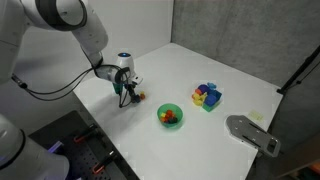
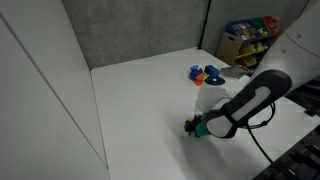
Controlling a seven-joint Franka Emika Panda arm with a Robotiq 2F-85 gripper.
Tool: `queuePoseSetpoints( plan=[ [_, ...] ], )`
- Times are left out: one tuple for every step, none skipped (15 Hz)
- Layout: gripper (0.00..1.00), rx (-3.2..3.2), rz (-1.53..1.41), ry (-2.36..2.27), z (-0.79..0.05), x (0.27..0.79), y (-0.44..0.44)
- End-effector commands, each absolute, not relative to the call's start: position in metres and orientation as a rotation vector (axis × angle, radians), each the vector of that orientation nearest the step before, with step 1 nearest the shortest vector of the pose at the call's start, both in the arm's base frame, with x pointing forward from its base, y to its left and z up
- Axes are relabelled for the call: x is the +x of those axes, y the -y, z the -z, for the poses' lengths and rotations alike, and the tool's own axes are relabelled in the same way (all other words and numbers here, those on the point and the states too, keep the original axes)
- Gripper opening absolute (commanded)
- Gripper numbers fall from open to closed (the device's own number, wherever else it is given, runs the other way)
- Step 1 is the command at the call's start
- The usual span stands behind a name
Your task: Put one small green block in the bowl
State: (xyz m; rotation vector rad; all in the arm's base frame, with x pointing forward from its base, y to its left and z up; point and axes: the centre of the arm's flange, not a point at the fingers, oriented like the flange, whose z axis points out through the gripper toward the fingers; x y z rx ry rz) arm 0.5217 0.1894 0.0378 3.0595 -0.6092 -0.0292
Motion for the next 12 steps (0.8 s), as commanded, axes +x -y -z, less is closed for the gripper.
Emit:
queuePoseSetpoints(
  plan=[
    [0.63, 3.066, -0.002, 0.648, -0.038, 0.529, -0.187],
    [0.55, 3.067, -0.005, 0.649, -0.039, 0.529, -0.186],
    [0.49, 3.067, -0.007, 0.65, -0.039, 0.53, -0.186],
    [0.45, 3.067, -0.008, 0.65, -0.04, 0.53, -0.186],
    [0.35, 3.067, -0.01, 0.649, -0.04, 0.53, -0.186],
    [0.21, 3.07, -0.013, 0.648, -0.044, 0.531, -0.186],
    [0.12, 3.072, -0.011, 0.646, -0.046, 0.531, -0.186],
    [0.07, 3.081, -0.005, 0.644, -0.05, 0.533, -0.185],
    [0.11, 3.084, -0.002, 0.639, -0.054, 0.535, -0.185],
    [0.12, 3.081, -0.007, 0.635, -0.059, 0.538, -0.185],
    [0.12, 3.086, -0.013, 0.635, -0.064, 0.541, -0.185],
    [0.12, 3.09, -0.012, 0.628, -0.072, 0.546, -0.184]
  ],
)
